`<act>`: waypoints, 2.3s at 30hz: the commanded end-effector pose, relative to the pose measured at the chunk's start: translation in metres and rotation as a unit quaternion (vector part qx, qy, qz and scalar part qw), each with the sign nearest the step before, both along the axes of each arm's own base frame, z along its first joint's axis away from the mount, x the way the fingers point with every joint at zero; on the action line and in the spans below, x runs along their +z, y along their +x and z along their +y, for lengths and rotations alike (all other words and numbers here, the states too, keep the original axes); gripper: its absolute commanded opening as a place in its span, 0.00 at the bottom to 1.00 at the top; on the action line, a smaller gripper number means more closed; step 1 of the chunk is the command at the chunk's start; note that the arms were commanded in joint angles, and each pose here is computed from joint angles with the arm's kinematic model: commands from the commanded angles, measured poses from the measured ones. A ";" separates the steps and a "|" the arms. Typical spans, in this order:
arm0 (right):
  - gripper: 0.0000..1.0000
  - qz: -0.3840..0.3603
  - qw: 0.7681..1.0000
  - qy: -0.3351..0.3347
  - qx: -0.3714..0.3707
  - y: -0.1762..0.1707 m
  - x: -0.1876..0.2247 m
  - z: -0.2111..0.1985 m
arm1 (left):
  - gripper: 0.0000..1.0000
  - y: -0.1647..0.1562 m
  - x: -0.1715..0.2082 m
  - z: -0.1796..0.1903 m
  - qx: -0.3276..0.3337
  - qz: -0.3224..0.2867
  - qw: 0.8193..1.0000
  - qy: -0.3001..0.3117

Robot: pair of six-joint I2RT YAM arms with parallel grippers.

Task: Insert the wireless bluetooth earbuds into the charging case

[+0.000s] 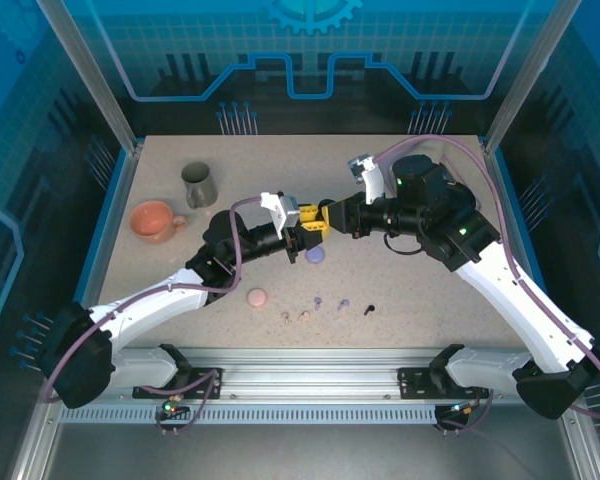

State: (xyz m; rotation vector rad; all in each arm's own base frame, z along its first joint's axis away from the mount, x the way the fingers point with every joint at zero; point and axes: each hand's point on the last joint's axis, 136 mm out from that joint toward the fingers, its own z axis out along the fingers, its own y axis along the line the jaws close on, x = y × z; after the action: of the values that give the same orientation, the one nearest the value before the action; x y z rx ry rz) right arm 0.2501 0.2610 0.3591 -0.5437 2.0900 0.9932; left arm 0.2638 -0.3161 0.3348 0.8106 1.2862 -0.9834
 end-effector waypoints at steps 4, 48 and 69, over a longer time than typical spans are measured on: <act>0.28 0.000 1.000 -0.003 0.013 -0.006 0.004 0.004 | 0.00 -0.005 0.021 -0.003 -0.011 -0.033 0.999 -0.016; 0.72 0.441 0.810 -0.039 -0.385 -0.059 -0.232 -0.122 | 0.00 -0.030 0.024 0.035 0.044 -0.095 0.994 0.022; 0.48 0.471 0.780 -0.231 -0.341 -0.061 -0.313 -0.108 | 0.00 -0.040 0.026 0.040 0.040 -0.108 0.993 0.021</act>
State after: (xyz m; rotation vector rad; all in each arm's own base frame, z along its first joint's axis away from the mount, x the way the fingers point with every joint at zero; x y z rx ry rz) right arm 0.1876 0.1496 0.0477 0.7184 3.0682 0.2888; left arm 0.2279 -0.2767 0.3619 0.8544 1.1628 -0.7981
